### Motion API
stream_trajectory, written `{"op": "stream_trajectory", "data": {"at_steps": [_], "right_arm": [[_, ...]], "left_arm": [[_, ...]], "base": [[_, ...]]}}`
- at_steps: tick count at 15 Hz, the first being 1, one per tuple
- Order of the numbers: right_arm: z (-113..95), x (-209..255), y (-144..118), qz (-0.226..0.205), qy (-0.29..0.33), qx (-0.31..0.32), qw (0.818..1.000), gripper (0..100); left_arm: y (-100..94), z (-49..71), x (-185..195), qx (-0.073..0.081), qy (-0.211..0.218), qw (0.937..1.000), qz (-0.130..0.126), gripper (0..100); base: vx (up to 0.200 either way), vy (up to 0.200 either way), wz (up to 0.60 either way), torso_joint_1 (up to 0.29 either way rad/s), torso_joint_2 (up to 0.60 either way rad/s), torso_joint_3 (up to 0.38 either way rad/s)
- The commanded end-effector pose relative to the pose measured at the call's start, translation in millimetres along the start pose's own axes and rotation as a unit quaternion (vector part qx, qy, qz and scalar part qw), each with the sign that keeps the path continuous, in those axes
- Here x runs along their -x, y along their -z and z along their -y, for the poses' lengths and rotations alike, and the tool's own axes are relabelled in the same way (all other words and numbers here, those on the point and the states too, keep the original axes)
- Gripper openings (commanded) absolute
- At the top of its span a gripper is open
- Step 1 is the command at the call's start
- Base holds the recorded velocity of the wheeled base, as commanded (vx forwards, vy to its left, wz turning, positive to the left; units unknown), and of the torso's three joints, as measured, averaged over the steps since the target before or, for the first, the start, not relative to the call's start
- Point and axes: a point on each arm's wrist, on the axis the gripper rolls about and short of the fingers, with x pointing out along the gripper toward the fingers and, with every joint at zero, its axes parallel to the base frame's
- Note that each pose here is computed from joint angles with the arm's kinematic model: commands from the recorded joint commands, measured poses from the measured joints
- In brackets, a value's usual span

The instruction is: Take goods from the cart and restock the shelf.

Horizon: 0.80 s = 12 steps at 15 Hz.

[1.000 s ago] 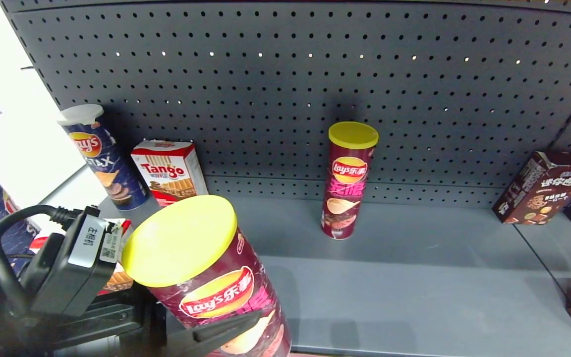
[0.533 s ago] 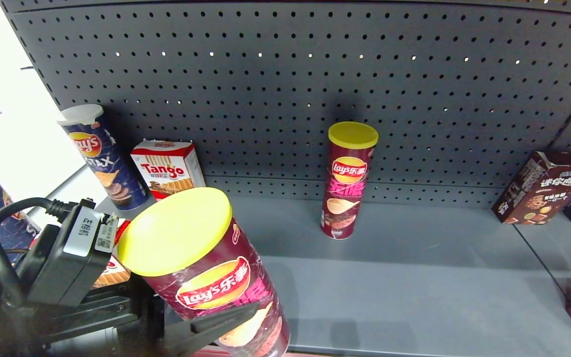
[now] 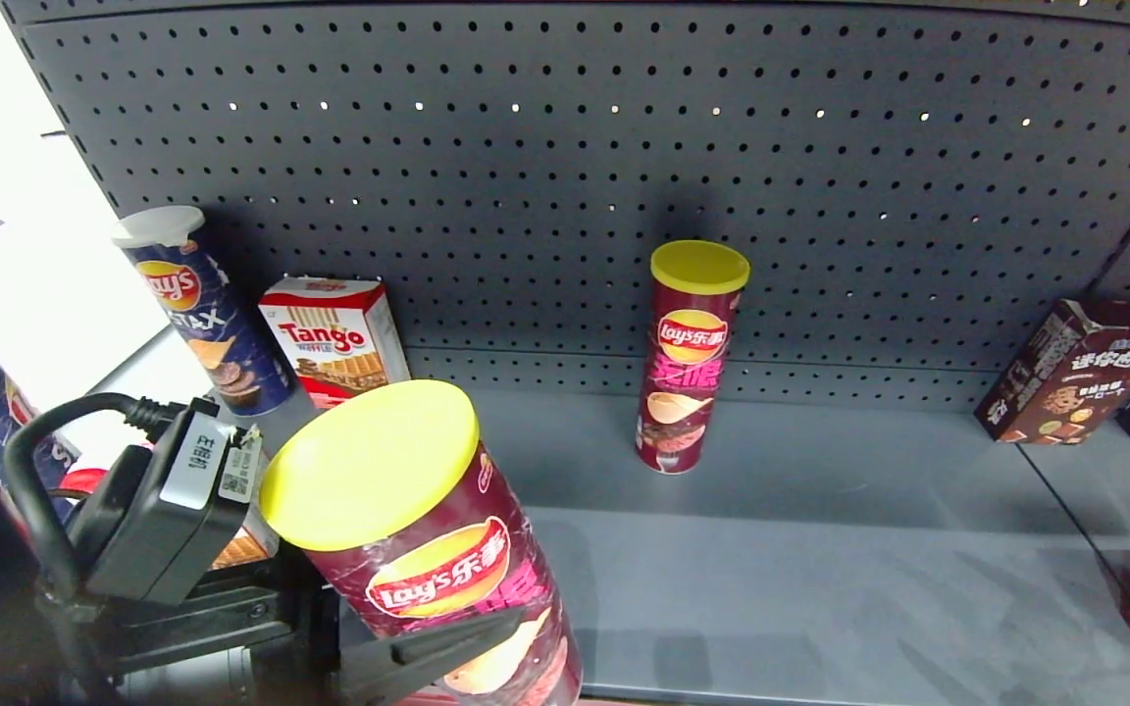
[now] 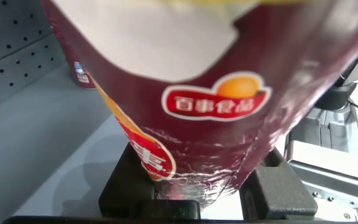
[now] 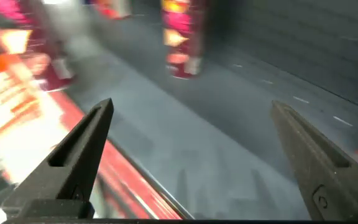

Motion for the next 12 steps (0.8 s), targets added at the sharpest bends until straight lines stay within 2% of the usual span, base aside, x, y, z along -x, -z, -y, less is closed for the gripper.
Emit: {"op": "stream_trajectory", "data": {"at_steps": [1,5,9,12], "right_arm": [[4.8,-37.0,-6.2,-0.032,-0.065,-0.010,0.997,100],[15.7,-74.2,-16.2,-0.061,-0.076,-0.020,0.995,100],[19.6,-102.0,-23.3,-0.074,-0.097,-0.059,0.991,100],[25.9,-131.3,-22.5,-0.083,-0.101,-0.059,0.990,100]], "left_arm": [[-1.4,-0.8,-0.6,-0.001,0.000,1.0000,0.002,0],[-0.3,-1.0,-0.5,0.000,0.000,1.0000,0.000,0],[0.4,-3.5,2.4,0.002,-0.010,1.0000,0.000,0],[-0.3,-3.9,2.3,0.004,-0.010,0.9999,0.000,0]], "base": [[0.000,0.000,0.00,0.000,0.00,0.000],[0.000,0.000,0.00,0.000,0.00,0.000],[0.000,0.000,0.00,0.000,0.00,0.000],[0.000,0.000,0.00,0.000,0.00,0.000]]}}
